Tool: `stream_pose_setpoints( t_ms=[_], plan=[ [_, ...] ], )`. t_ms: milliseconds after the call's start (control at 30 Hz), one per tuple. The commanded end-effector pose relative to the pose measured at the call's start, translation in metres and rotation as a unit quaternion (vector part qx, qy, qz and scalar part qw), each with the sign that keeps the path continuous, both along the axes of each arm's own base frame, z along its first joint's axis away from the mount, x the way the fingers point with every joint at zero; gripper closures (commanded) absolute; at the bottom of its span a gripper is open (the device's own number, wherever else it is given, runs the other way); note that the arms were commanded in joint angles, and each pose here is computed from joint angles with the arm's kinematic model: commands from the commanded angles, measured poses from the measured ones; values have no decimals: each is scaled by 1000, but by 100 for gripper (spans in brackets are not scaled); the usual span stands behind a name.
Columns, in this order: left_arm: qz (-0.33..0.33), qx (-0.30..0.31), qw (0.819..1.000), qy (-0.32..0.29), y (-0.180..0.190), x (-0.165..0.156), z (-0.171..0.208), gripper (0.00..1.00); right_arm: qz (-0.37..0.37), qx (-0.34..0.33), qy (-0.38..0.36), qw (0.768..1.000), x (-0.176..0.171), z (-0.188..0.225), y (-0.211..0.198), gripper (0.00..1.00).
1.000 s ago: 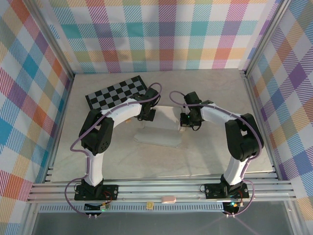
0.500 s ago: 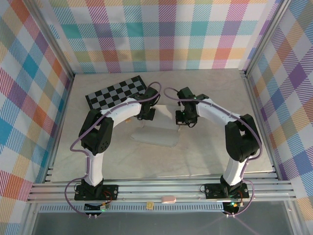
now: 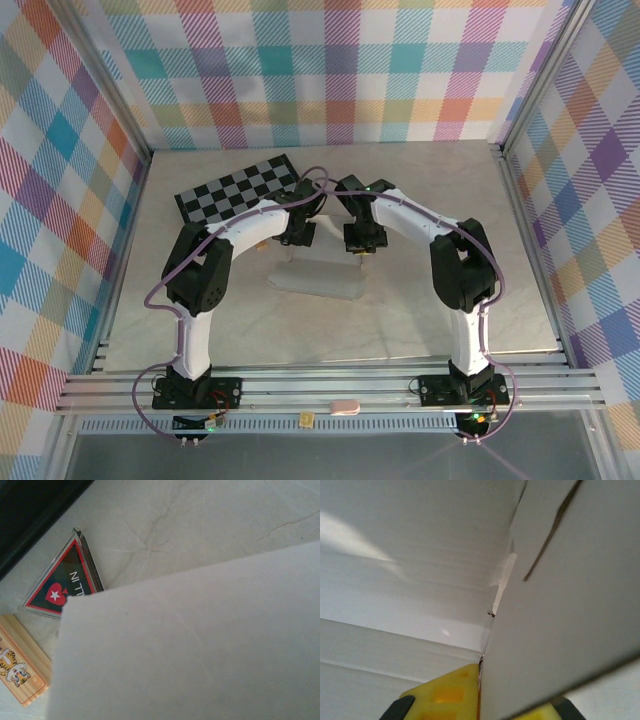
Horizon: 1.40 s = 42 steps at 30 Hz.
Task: Fold the paper box
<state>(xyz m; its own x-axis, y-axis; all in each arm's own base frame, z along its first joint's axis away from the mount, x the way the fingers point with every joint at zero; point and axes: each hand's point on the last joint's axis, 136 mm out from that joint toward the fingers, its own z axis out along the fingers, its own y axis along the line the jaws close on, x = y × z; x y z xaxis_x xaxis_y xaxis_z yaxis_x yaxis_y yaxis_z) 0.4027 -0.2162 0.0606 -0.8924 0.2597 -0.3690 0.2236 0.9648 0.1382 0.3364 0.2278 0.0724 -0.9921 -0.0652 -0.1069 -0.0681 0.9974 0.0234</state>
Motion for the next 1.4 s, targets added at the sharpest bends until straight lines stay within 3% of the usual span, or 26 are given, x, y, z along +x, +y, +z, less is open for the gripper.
stream_pose_setpoints(
  t_ms=[0, 133, 267, 400, 500, 533, 600, 800, 1033, 1367],
  plan=[
    [-13, 8, 1000, 9, -6, -6, -6, 100, 2, 40, -16, 999, 4, 20, 26, 85],
    [-16, 12, 1000, 8, -3, -7, -6, 100, 20, 75, -36, 996, 8, 32, 29, 71],
    [-17, -5, 1000, 11, 0, -10, -7, 100, 65, 212, -52, 974, 10, 59, 39, 52],
    [-17, -19, 1000, 19, 6, -13, -9, 100, 111, 407, -72, 904, 8, 119, 39, 39],
    [-19, -22, 999, 21, 8, -14, -8, 100, 89, 481, -106, 866, 17, 151, 10, 36],
    [-19, -22, 999, 22, 9, -15, -9, 100, 74, 489, -120, 861, 24, 155, -4, 36],
    [-18, -23, 999, 22, 9, -15, -9, 100, 23, 470, -132, 872, 36, 141, -34, 38],
    [-16, -34, 999, 26, 9, -18, -11, 100, -90, 439, -94, 889, 50, 57, -93, 60],
    [-15, -40, 999, 33, 10, -18, -12, 100, -98, 492, -51, 864, 48, 11, -80, 68],
    [-18, -43, 998, 36, 7, -16, -14, 100, -51, 506, -13, 861, 39, -10, -47, 68]
  ],
)
